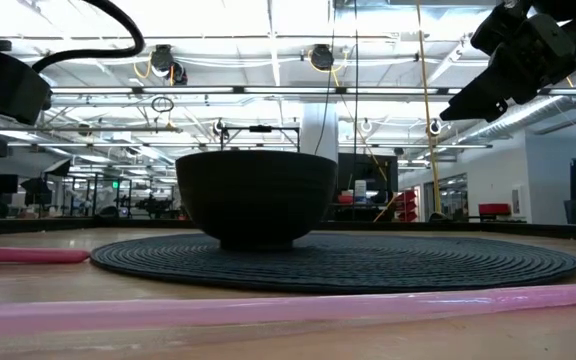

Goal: Pick & Place Utensil
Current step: Put the pink fork into the black bowl

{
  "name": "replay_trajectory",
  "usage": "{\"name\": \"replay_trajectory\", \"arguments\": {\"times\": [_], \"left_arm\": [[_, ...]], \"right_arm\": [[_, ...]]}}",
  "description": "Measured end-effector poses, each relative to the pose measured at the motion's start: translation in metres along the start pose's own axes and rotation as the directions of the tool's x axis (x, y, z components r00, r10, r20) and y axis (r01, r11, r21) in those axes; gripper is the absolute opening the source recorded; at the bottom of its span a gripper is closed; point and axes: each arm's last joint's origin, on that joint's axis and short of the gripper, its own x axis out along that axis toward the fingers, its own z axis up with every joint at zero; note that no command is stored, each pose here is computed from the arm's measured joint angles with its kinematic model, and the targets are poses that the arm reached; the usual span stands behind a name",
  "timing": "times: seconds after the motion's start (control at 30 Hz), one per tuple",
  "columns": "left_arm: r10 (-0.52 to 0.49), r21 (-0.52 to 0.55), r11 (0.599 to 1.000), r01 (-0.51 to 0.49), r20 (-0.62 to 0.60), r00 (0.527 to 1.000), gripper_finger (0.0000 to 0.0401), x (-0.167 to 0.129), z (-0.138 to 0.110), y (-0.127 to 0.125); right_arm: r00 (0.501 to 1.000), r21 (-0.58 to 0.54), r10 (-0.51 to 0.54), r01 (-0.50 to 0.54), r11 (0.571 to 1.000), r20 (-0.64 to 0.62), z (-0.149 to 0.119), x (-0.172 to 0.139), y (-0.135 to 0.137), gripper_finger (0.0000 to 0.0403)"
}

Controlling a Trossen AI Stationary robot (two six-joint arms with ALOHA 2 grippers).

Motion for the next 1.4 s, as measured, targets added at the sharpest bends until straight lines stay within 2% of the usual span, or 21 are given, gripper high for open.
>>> {"name": "replay_trajectory", "arguments": {"times": [0.43,0.67,0.87,1.07,1.4], "left_arm": [[0.046,-0.033,0.998,-0.045,0.018,0.999,0.0015,-0.003,-0.006,0.001],[0.095,-0.055,0.994,-0.089,0.119,0.988,0.0015,-0.014,-0.014,0.003],[0.096,-0.071,0.994,-0.087,0.142,0.985,0.0014,-0.024,-0.020,0.004],[0.145,-0.080,0.988,-0.133,0.174,0.974,0.0014,-0.032,-0.028,0.007],[0.157,-0.114,0.986,-0.124,0.352,0.923,0.0014,-0.061,-0.040,0.015]], "right_arm": [[1.000,0.011,0.000,0.000,1.000,0.000,0.000,0.000,0.000,0.0210],[1.000,0.012,0.001,-0.001,1.000,0.010,0.001,0.000,0.000,0.0210],[0.999,0.015,0.006,-0.007,1.000,0.044,0.004,0.000,0.001,0.0210],[0.999,0.015,0.007,-0.008,1.000,0.051,0.005,0.000,0.001,0.0210],[0.999,0.024,0.008,-0.009,1.000,0.051,0.005,0.000,0.001,0.0210]]}}
